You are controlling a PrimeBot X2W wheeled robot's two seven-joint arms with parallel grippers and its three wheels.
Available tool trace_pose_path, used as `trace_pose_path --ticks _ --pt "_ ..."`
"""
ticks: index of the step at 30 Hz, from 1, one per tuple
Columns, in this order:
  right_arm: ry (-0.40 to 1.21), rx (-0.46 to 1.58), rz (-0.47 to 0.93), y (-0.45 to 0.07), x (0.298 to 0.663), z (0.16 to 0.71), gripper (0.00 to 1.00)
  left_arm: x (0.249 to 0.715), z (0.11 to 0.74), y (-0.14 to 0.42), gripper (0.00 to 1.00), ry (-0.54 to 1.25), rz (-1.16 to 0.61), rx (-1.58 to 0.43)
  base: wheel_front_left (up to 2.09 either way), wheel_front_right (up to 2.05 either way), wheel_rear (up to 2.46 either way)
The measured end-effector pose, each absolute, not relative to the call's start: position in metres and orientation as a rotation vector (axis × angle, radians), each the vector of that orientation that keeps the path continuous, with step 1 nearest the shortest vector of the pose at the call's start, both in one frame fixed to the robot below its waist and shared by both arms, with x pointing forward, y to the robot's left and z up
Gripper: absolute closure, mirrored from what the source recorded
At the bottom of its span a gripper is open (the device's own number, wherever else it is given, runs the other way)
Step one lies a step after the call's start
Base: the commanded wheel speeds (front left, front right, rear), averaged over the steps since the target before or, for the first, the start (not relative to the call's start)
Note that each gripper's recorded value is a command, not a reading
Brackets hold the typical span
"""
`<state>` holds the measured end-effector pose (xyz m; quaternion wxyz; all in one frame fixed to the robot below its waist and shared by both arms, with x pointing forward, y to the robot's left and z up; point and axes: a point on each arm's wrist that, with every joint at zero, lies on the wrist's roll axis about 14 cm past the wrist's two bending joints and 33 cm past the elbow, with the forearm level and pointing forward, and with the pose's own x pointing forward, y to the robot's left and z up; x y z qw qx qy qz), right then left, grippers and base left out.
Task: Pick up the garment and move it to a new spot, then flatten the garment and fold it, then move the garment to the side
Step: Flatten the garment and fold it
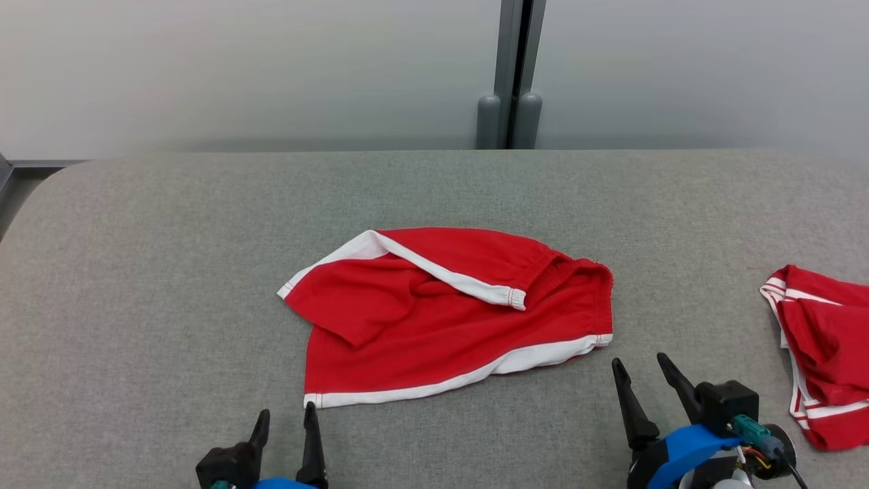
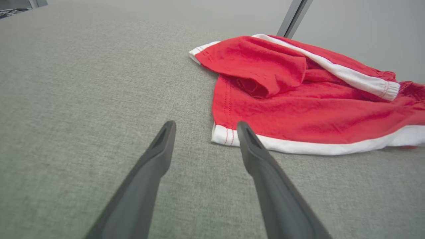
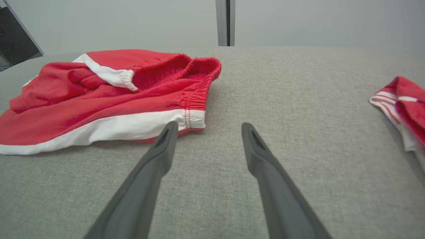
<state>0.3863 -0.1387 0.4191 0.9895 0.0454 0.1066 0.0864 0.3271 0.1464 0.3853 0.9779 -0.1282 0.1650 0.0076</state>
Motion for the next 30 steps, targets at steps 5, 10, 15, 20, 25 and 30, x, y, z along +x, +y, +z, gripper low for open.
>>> trace_pose_path --ticks 5,10,15,20,25,30 --pt "0.232 0.09 0.193 -0.132 0.396 0.412 0.0 0.336 0.372 0.135 0.0 0.386 -0.019 -0.299 0.0 0.0 0.0" --pt "0.248 0.1 0.203 -0.128 0.404 0.406 0.0 0.347 0.362 0.131 0.0 0.42 -0.027 -0.316 0.0 0.0 0.0" --pt "0.261 0.108 0.204 -0.128 0.404 0.401 0.0 0.347 0.356 0.125 0.0 0.443 -0.05 -0.344 0.0 0.0 0.0" --pt "0.266 0.108 0.199 -0.131 0.404 0.399 0.0 0.346 0.355 0.121 0.0 0.45 -0.061 -0.361 0.0 0.0 0.0" --pt "0.267 0.108 0.198 -0.131 0.404 0.399 0.0 0.347 0.355 0.119 0.0 0.45 -0.072 -0.368 0.0 0.0 0.0" --pt "0.265 0.108 0.2 -0.131 0.406 0.4 0.0 0.349 0.356 0.118 0.47 0.448 -0.078 -0.372 0.0 0.0 0.0"
